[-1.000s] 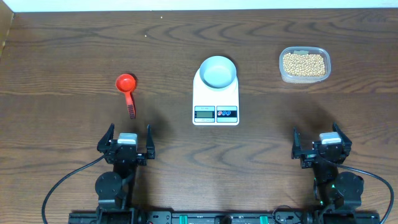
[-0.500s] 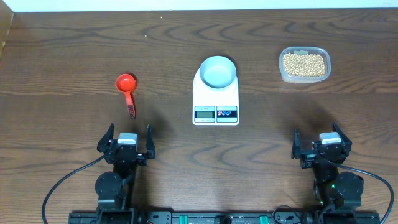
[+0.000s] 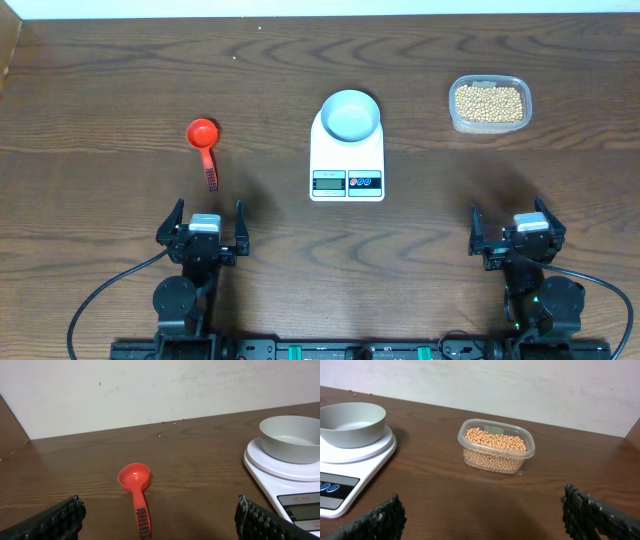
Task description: Scoop item into bowl and weigh 50g on scale
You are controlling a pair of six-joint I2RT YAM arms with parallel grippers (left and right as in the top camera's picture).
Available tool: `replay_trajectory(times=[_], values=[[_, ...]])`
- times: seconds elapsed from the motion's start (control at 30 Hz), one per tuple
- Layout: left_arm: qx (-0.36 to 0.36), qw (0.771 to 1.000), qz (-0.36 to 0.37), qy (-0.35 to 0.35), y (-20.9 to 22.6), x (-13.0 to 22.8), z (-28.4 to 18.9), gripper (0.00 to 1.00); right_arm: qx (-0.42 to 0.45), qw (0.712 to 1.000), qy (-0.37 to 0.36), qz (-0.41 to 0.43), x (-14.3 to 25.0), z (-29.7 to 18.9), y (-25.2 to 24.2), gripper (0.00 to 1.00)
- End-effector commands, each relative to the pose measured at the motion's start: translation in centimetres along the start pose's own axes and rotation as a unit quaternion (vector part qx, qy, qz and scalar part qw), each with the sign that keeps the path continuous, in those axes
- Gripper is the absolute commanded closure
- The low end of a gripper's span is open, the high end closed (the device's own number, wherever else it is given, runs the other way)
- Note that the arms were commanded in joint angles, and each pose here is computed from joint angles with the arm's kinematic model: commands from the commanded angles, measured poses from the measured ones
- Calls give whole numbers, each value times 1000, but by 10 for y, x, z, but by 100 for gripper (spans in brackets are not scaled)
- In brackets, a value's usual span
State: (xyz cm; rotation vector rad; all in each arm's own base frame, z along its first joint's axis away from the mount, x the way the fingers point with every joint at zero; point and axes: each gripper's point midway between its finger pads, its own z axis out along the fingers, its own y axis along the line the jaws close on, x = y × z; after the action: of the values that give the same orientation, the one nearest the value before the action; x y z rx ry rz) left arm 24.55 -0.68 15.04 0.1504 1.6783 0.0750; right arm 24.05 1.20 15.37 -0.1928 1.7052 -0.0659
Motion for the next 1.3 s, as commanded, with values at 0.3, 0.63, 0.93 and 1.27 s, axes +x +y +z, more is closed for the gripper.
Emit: replay_trajectory(times=[0.3, 0.63, 0.93, 1.27], values=[[1, 1000, 3, 27, -1, 17, 1, 2, 0, 1000, -1, -4, 1, 0, 1, 1], [1, 1000, 3, 27, -1, 17, 1, 2, 0, 1000, -1, -4, 1, 0, 1, 1], [1, 1000, 3, 27, -1, 17, 1, 2, 0, 1000, -1, -4, 1, 0, 1, 1], [3, 1000, -6, 27, -2, 17, 1, 2, 0, 1000, -1, -4, 1, 0, 1, 1]])
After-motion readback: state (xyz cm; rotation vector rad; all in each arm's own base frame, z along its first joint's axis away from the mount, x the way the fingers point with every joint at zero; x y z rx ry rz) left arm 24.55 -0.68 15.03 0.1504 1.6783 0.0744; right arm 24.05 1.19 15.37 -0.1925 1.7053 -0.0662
